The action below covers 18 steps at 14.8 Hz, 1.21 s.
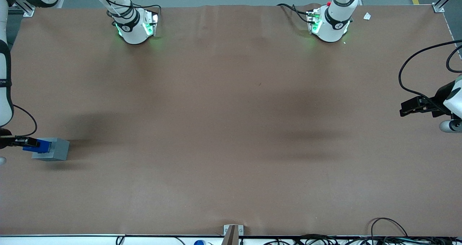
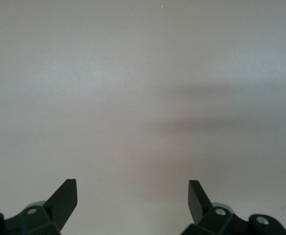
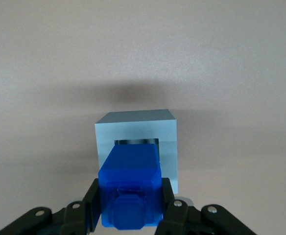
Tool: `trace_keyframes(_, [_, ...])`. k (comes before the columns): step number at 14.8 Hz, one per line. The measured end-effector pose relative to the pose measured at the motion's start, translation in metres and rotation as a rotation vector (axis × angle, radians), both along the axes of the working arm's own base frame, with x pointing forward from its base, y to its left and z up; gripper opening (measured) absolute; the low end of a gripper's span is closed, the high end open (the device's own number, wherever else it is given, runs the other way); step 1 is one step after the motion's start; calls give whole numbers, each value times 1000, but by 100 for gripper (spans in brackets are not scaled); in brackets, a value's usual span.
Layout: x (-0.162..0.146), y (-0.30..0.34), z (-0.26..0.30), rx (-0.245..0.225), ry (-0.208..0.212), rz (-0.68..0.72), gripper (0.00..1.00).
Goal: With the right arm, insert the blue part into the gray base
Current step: 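Lower the blue block into the gray base's opening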
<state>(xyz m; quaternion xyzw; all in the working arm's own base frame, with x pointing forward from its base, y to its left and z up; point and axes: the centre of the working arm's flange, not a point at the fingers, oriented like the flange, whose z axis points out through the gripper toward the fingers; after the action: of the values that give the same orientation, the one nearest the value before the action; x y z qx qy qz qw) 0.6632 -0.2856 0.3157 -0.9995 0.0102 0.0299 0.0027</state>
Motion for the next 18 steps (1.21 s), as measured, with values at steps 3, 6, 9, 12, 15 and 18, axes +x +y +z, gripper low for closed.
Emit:
trace_keyframes(3, [0,0,-2,1,2,0,51])
trace_keyframes(6, [1,0,-8,2,5,0,51])
trace_keyframes(9, [1,0,-11,3,7,0,51])
trace_keyframes(12, [1,-1,-12,3,8,0,51])
trace_keyframes(15, [1,-1,-16,4,13,0,51])
trace_keyframes(18, [0,-2,-23,7,21,-1,51])
